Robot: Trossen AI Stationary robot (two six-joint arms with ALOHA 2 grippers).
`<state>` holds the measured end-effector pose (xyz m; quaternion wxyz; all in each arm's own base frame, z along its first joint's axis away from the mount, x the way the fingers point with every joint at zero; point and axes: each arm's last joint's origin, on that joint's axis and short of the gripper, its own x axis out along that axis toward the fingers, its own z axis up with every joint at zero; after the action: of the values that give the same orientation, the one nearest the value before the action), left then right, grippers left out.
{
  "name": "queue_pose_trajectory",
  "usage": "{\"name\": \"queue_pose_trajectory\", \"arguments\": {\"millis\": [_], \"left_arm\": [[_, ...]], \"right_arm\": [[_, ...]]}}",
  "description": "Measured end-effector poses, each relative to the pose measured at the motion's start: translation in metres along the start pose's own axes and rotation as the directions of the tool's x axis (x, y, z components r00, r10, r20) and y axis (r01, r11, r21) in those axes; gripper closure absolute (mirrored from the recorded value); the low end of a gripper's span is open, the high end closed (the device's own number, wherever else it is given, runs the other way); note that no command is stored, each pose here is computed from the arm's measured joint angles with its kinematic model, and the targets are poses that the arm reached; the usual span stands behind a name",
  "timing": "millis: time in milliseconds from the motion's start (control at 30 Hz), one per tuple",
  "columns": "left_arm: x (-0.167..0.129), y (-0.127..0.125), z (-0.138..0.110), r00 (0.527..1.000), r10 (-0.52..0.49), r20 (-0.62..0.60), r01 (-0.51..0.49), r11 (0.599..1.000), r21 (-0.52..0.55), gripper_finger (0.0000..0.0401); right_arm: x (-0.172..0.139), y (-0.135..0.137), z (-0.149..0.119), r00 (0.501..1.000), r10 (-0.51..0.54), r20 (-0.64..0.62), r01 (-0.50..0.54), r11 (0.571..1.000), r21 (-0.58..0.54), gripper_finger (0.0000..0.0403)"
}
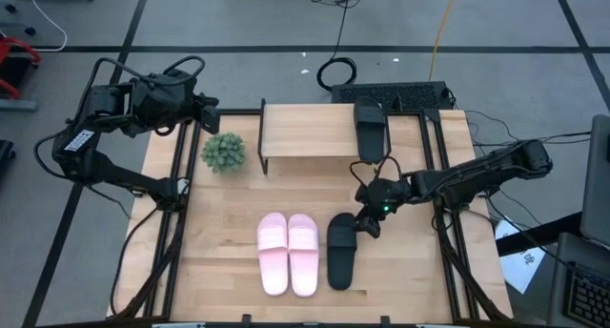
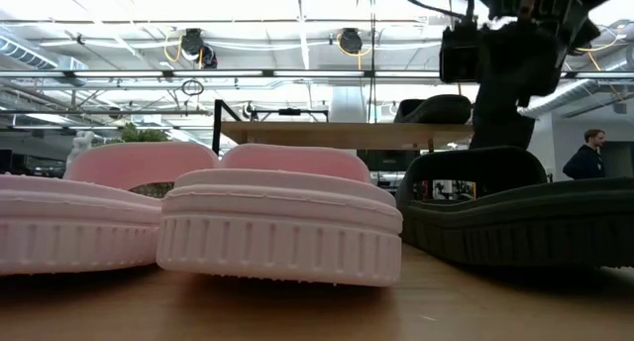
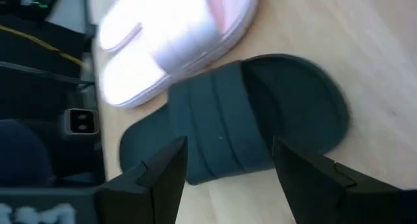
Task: Pick and place slides into the shelf
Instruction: Put the black slipper on the shelf
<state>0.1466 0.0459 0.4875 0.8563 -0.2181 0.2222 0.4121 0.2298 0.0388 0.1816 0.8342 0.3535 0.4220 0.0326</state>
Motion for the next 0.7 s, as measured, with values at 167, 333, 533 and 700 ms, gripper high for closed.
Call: {"name": "queue_pose_trajectory", "arguments": {"millis": [167, 333, 533, 700], "left_arm": [[0.000, 0.000, 0.000, 1.000, 0.000, 0.000, 0.000, 1.000, -0.002, 0.0375], [0.000, 0.000, 0.000, 1.000, 0.000, 0.000, 0.000, 1.000, -0.006, 0.0375], [0.000, 0.000, 0.000, 1.000, 0.000, 0.001, 0.000, 1.000, -0.006, 0.0375], [0.000, 0.000, 0.000, 1.000, 0.000, 0.000, 0.000, 1.000, -0.004, 0.0375]], "right_arm": [[0.003, -0.012, -0.005, 0.999, 0.038, 0.005, -0.039, 0.998, 0.048, 0.0186], [0.004, -0.005, -0.004, 0.995, 0.098, 0.019, -0.099, 0.995, 0.024, 0.0186], [0.004, -0.002, -0.005, 0.992, 0.126, 0.015, -0.126, 0.991, 0.050, 0.0186], [0.006, 0.010, -0.009, 0.983, 0.181, 0.018, -0.181, 0.983, -0.001, 0.0187]]}}
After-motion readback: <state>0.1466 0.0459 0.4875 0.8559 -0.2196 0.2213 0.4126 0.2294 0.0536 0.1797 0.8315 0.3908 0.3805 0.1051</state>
